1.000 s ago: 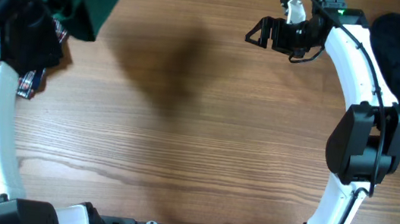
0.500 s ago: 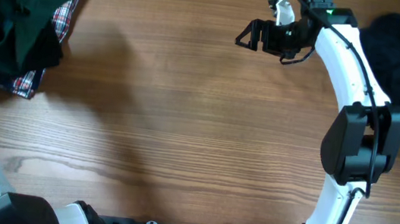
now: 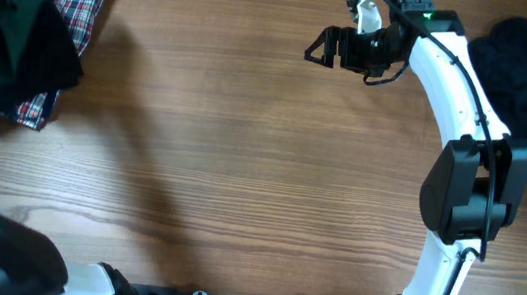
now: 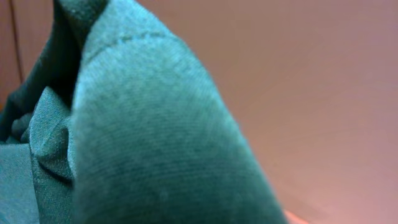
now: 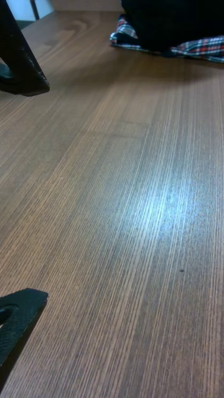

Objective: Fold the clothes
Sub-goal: 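Release the green garment on the pile and withdraw the left gripper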

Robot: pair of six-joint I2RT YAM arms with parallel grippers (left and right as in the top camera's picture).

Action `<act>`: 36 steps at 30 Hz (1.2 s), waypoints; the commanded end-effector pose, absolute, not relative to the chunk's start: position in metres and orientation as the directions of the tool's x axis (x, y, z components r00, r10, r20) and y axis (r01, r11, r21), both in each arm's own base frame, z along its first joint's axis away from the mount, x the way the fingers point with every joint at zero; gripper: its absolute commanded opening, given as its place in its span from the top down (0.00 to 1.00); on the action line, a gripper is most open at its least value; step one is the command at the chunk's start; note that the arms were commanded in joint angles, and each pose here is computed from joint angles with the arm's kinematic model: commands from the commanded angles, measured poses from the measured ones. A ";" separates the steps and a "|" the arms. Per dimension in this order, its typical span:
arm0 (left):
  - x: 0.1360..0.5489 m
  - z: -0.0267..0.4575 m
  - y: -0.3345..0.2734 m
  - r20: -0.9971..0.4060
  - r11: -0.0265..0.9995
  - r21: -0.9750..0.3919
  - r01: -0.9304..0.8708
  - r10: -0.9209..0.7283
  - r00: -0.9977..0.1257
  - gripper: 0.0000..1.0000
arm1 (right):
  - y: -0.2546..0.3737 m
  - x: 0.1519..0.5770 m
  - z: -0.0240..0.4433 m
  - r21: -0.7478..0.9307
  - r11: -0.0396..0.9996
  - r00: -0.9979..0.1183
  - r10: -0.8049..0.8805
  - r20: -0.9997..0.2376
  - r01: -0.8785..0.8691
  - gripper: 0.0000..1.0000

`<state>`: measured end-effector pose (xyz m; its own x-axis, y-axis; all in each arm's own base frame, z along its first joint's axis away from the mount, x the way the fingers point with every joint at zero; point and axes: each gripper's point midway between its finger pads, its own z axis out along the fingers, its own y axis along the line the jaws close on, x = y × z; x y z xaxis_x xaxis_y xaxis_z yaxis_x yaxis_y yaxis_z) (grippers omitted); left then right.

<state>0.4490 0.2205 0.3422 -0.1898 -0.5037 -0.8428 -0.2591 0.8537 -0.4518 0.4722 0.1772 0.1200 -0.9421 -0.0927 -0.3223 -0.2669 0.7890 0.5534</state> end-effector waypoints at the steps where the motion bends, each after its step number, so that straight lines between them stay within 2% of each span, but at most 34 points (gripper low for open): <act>1: 0.460 0.317 0.242 -0.853 0.866 -0.397 -0.305 -0.470 -0.225 0.96 | 0.179 0.470 0.124 0.543 0.789 -0.935 -0.109 -0.336 -0.287 0.00; 6: 0.458 0.273 0.255 -0.792 0.829 -0.423 -0.366 -0.534 -0.296 0.96 | 0.179 0.471 0.124 0.543 0.788 -0.934 -0.108 -0.342 -0.290 0.01; 11: 0.428 0.241 0.268 -0.689 0.758 -0.453 -0.469 -0.632 -0.355 0.96 | 0.180 0.478 0.127 0.544 0.787 -0.927 -0.091 -0.365 -0.291 0.00; 14: 0.407 0.220 0.268 -0.603 0.708 -0.464 -0.531 -0.693 -0.396 0.92 | 0.181 0.482 0.129 0.548 0.786 -0.924 -0.075 -0.374 -0.286 0.00; 16: 0.396 0.210 0.265 -0.554 0.682 -0.468 -0.561 -0.722 -0.415 0.86 | 0.182 0.484 0.130 0.549 0.785 -0.922 -0.069 -0.381 -0.285 0.00; 17: 0.390 0.205 0.264 -0.528 0.667 -0.471 -0.577 -0.738 -0.422 0.74 | 0.182 0.485 0.131 0.548 0.785 -0.920 -0.068 -0.386 -0.288 0.00; 18: 0.387 0.201 0.260 -0.507 0.660 -0.471 -0.586 -0.746 -0.432 0.51 | 0.182 0.486 0.131 0.548 0.785 -0.919 -0.068 -0.388 -0.290 0.01; 19: 0.384 0.199 0.258 -0.492 0.654 -0.471 -0.592 -0.752 -0.439 0.33 | 0.182 0.486 0.131 0.548 0.785 -0.919 -0.068 -0.388 -0.290 0.00; 21: 0.378 0.192 0.252 -0.454 0.640 -0.470 -0.608 -0.766 -0.455 0.14 | 0.182 0.486 0.131 0.548 0.784 -0.919 -0.068 -0.388 -0.290 0.01; 23: 0.375 0.189 0.250 -0.434 0.632 -0.470 -0.617 -0.773 -0.462 0.05 | 0.182 0.486 0.131 0.550 0.783 -0.919 -0.069 -0.388 -0.291 0.01; 26: 0.374 0.194 0.247 -0.437 0.631 -0.479 -0.610 -0.774 -0.458 0.04 | 0.182 0.486 0.131 0.550 0.782 -0.919 -0.069 -0.388 -0.291 0.01; 29: 0.374 0.213 0.240 -0.464 0.646 -0.503 -0.574 -0.762 -0.452 0.08 | 0.182 0.486 0.131 0.550 0.782 -0.919 -0.069 -0.389 -0.292 0.00; 31: 0.373 0.269 0.215 -0.546 0.695 -0.570 -0.438 -0.719 -0.431 0.10 | 0.182 0.486 0.131 0.550 0.782 -0.919 -0.069 -0.388 -0.291 0.00; 36: 0.349 0.334 0.188 -0.672 0.765 -0.541 -0.349 -0.643 -0.368 0.09 | 0.182 0.486 0.131 0.550 0.782 -0.918 -0.070 -0.389 -0.293 0.00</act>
<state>0.3654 0.2133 0.2714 -0.4178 -0.7179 -0.5569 -0.4630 0.6956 -0.5493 0.4875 0.1798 0.1267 -0.9223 -0.0668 -0.3807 -0.2845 0.7840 0.5517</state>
